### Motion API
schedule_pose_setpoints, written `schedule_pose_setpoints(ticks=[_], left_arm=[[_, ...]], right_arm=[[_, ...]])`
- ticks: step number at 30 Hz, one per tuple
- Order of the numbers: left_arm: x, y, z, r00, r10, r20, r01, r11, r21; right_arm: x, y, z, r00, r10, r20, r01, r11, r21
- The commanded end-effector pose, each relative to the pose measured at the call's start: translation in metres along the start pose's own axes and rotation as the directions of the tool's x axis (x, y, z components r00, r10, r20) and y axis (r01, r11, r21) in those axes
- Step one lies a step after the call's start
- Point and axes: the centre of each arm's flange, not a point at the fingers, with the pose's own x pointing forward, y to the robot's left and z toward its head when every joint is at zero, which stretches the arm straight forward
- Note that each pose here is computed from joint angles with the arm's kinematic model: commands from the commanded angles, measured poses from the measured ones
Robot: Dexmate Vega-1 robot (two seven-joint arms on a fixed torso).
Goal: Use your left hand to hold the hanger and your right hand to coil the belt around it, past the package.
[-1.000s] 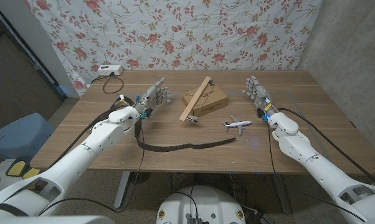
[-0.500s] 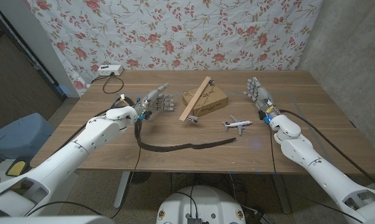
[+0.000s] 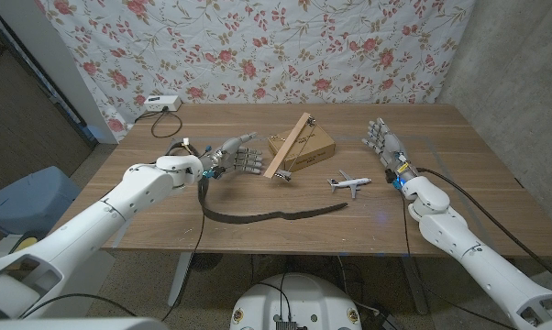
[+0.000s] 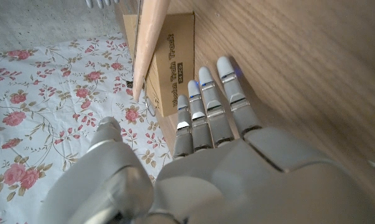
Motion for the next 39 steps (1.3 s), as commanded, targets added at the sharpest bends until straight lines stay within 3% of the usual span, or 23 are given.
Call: schedule_pose_setpoints(ticks=[1, 15, 33, 39], left_arm=[[0.016, -0.015, 0.006, 0.987, -0.133, -0.09, 0.136, 0.99, 0.024], [0.035, -0.031, 0.018, 0.955, -0.233, -0.185, 0.254, 0.962, 0.098], [0.047, -0.042, 0.021, 0.938, -0.274, -0.211, 0.302, 0.947, 0.111], [0.05, -0.047, 0.019, 0.927, -0.273, -0.258, 0.315, 0.939, 0.136]], right_arm=[[-0.023, -0.007, -0.006, 1.0, -0.021, -0.002, 0.021, 1.0, 0.011], [-0.04, -0.018, -0.007, 0.999, -0.052, 0.006, 0.052, 0.998, 0.022], [-0.043, -0.023, -0.012, 0.998, -0.062, 0.007, 0.062, 0.998, 0.031], [-0.043, -0.023, -0.011, 0.998, -0.065, 0.008, 0.065, 0.997, 0.03]])
